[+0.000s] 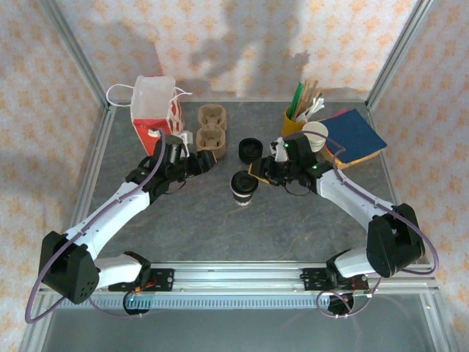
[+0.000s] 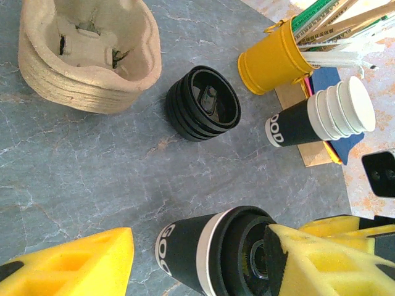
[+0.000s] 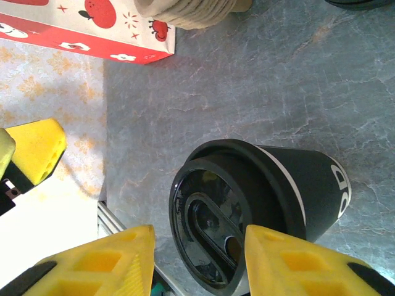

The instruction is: Pack the takeout coffee

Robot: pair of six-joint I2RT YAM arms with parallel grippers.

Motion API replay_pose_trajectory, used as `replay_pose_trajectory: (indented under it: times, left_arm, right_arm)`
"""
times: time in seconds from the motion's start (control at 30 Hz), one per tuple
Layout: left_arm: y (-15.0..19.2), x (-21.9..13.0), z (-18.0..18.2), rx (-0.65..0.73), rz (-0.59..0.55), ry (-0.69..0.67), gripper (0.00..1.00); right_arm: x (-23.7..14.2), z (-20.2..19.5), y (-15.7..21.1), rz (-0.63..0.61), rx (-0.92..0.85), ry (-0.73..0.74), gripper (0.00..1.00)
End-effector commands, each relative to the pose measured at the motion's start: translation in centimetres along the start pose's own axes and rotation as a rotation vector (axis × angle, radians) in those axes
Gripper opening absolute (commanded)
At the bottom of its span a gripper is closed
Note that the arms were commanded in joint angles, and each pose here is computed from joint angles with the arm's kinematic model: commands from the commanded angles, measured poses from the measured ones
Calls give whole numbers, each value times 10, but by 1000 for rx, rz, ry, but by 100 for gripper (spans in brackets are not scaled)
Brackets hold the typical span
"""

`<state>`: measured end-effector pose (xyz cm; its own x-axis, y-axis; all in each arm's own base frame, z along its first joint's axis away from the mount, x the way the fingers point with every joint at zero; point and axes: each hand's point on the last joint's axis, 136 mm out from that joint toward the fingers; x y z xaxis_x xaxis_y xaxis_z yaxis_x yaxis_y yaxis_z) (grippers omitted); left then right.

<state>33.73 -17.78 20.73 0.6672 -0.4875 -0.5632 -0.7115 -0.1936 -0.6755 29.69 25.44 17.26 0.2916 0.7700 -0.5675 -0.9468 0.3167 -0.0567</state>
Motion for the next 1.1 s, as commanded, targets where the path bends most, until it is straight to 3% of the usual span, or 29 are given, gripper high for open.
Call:
replay_pose_trajectory:
  times: [0.0, 0.67, 0.87, 1.07]
  left_arm:
    - [-8, -3, -6, 21, -29, 14, 59]
    - [-1, 1, -3, 18, -9, 12, 61]
    - [6, 6, -9, 34, 27, 45, 69]
    - [19, 19, -17, 59, 84, 84, 74]
  right_arm:
    - [5, 4, 2, 13, -6, -19, 42]
    - [-4, 16, 1, -24, -70, -10, 41]
    - [-13, 20, 1, -58, -96, -24, 47]
    - [-14, -2, -2, -99, -98, 60, 53]
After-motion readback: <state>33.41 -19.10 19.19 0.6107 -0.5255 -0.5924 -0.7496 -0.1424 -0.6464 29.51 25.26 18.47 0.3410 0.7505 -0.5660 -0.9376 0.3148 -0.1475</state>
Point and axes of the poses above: each hand's point on the last joint's axis, 136 mm out from that joint toward the fingers, its own x axis out along the fingers, its own z axis along the line the jaws close on, y = z × x, and after that the axes turned 14 degrees about x, right-handed
